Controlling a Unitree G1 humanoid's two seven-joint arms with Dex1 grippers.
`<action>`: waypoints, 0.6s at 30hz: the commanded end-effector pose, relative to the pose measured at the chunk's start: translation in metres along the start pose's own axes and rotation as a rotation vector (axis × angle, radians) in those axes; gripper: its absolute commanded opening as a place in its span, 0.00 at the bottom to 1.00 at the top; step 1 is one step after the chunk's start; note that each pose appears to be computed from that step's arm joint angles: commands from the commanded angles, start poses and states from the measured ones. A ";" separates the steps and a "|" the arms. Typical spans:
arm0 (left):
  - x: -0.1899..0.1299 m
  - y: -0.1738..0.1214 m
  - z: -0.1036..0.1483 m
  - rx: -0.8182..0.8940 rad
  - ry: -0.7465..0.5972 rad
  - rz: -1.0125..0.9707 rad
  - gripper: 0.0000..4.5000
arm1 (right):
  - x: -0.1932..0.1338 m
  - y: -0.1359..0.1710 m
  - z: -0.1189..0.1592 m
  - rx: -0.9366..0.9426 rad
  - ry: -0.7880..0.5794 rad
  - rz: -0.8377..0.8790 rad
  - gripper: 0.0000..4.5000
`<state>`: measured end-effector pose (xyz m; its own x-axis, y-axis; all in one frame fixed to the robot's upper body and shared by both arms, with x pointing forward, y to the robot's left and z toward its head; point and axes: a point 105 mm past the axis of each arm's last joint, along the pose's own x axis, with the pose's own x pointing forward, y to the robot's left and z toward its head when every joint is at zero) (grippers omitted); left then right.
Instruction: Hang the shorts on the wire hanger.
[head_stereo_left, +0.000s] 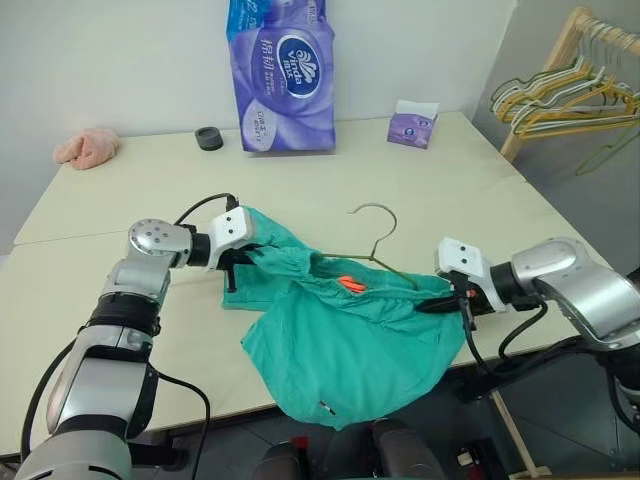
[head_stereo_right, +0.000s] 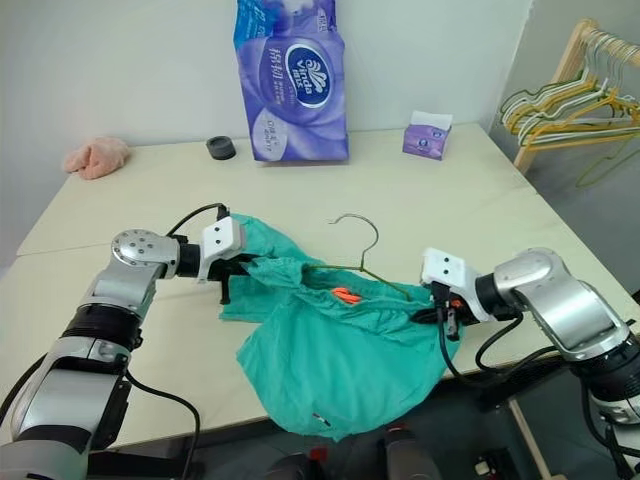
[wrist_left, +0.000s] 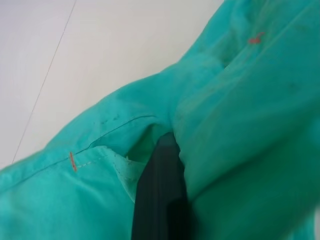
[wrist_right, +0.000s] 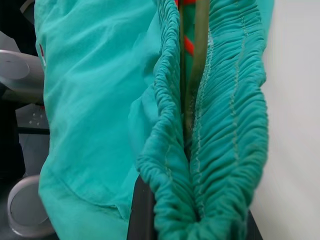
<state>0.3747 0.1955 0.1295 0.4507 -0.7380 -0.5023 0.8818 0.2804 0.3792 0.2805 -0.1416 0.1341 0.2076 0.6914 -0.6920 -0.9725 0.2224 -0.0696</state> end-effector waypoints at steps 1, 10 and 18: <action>-0.015 0.015 0.007 0.030 -0.004 0.077 0.00 | -0.011 0.000 0.003 -0.007 -0.017 -0.018 0.00; 0.001 0.001 0.015 -0.025 -0.082 0.027 0.00 | -0.008 -0.002 0.013 0.021 -0.065 -0.021 0.00; -0.002 0.008 0.019 0.004 -0.110 0.140 0.39 | -0.007 -0.002 0.014 0.058 -0.089 -0.034 0.00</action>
<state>0.3756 0.1874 0.1330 0.5121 -0.7525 -0.4142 0.8471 0.3628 0.3883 0.2813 -0.1405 0.1351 0.2253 0.7206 -0.6558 -0.9571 0.2895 -0.0107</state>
